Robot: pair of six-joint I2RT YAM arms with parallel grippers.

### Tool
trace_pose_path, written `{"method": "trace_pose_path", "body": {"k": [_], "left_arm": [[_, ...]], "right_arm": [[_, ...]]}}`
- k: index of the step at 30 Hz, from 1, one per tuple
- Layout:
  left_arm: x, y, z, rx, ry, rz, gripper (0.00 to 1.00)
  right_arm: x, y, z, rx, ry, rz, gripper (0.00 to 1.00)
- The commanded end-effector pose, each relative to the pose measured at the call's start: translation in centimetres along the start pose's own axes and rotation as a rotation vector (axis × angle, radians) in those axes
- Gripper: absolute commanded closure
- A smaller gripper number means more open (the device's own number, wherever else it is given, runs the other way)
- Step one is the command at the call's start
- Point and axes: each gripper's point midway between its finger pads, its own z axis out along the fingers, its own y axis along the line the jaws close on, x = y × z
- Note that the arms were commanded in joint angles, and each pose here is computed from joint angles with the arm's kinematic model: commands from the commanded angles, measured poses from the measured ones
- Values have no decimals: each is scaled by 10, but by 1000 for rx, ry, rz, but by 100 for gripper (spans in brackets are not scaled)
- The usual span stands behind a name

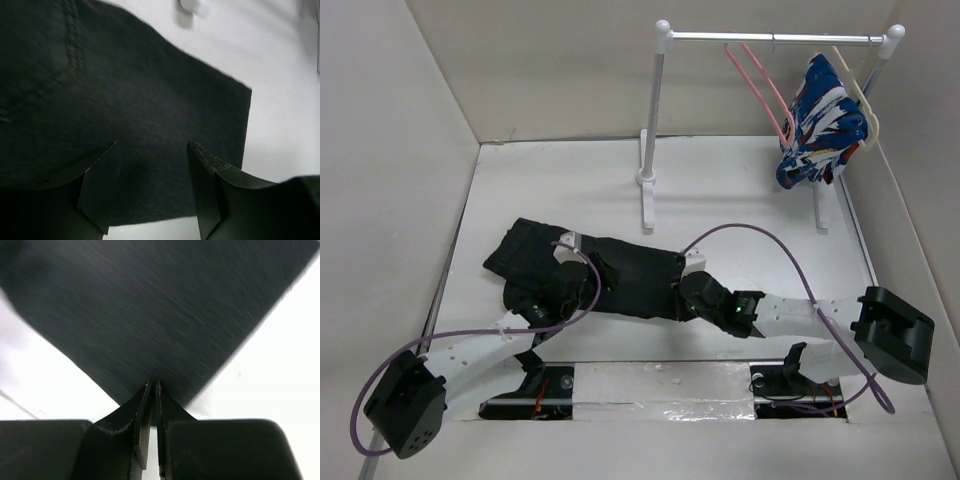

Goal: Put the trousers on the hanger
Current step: Fold the trousers at the center of the board.

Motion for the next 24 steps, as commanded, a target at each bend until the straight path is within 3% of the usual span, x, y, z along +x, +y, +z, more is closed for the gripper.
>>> {"method": "trace_pose_path", "body": {"k": [1,6,9,10,13,19,24], "left_arm": [[12,-32,-2,158,-21,-57,49],[75,-38,-5,150,85,17,49],[102,-43,2,120,145,35,49],[106,-52,3,137,156,33,49],[121,-62,11,141,169,32,49],[141,-79,16,158,200,23,49],[150,-93,4,178,208,18,50]], "right_arm": [[15,-10,4,35,-11,101,88],[37,-37,2,82,-7,181,88],[35,-45,-3,119,-2,172,74],[29,-44,-6,116,-18,164,62],[10,-40,-14,105,-55,146,41],[-52,-57,-14,35,-173,168,24],[-89,-116,2,178,-209,212,22]]}}
